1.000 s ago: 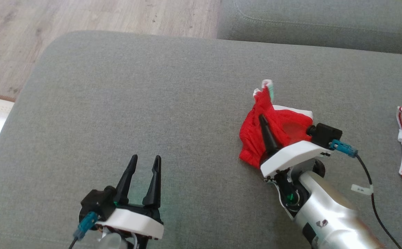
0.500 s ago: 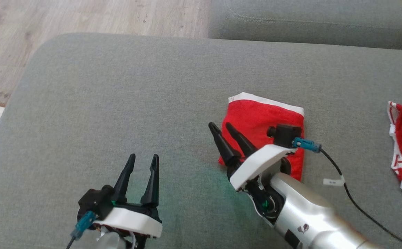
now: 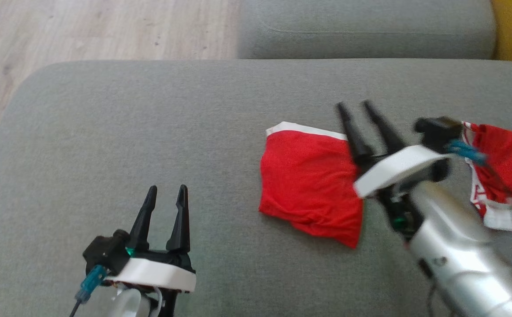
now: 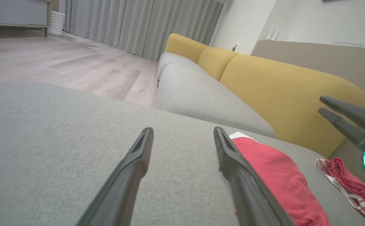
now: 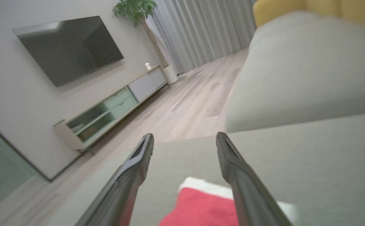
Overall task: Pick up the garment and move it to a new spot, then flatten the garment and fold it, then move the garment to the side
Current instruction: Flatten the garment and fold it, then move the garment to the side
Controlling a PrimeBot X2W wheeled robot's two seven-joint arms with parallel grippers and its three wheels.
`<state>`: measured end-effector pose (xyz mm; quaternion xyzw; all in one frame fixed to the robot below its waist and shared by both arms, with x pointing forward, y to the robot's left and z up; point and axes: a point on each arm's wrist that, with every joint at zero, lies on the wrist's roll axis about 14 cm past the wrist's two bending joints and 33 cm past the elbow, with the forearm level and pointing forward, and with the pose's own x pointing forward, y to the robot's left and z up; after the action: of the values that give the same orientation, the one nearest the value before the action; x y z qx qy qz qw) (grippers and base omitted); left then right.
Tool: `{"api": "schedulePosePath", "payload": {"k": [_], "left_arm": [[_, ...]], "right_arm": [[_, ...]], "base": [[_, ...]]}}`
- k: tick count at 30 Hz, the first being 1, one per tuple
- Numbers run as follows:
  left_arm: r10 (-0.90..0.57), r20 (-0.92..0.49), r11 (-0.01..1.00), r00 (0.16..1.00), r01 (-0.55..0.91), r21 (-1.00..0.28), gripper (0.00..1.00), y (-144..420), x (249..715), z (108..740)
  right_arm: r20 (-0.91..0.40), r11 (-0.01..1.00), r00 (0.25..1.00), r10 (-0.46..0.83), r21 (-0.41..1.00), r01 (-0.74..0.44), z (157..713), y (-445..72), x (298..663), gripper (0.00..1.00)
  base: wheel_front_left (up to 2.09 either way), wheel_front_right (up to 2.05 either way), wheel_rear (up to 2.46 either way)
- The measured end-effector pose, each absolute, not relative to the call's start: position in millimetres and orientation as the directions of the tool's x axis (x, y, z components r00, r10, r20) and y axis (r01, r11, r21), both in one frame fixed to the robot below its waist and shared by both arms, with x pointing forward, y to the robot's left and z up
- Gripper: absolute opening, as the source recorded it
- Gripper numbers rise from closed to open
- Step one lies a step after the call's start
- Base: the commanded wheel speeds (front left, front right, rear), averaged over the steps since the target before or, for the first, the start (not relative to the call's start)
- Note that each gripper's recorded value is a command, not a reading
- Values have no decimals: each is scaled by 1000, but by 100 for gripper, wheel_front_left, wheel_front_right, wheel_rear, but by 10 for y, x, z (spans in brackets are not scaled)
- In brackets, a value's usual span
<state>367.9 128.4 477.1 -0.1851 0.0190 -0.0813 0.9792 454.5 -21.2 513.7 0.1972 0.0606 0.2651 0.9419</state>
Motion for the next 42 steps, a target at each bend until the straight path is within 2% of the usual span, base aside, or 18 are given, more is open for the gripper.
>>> {"api": "schedulePosePath", "payload": {"k": [3, 8, 10, 15, 20, 29, 42], "left_arm": [[-188, 18, 916, 982, 182, -359, 100, 1211, 3724, 4849], [-212, 51, 907, 976, 216, -360, 100, 1124, 3789, 4949], [-219, 57, 905, 974, 225, -361, 100, 1099, 3811, 4966], [-247, 59, 897, 967, 251, -363, 100, 1001, 3837, 4968], [-275, 53, 895, 960, 275, -352, 100, 913, 3822, 4947], [-285, 17, 893, 958, 272, -359, 100, 879, 3729, 4824], [-274, 1, 897, 962, 256, -361, 100, 920, 3716, 4772]], "right_arm": [[20, 857, 899, 437, 296, -423, 5196, -643, 4607, 100], [10, 929, 949, 316, 201, -312, 5027, -1119, 4426, 100], [10, 946, 957, 291, 144, -289, 4993, -1220, 4340, 100], [35, 968, 975, 220, 120, -223, 4999, -1335, 4174, 100], [-10, 981, 986, 169, 101, -167, 4815, -1457, 3976, 100], [-18, 984, 990, 138, 116, -135, 4773, -1517, 3890, 100], [-60, 978, 983, 171, 131, -162, 4632, -1395, 3924, 100]], "base": [[0, 0, 0], [0, 0, 0], [0, 0, 0], [0, 0, 0], [0, 0, 0], [0, 0, 0], [0, 0, 0]]}}
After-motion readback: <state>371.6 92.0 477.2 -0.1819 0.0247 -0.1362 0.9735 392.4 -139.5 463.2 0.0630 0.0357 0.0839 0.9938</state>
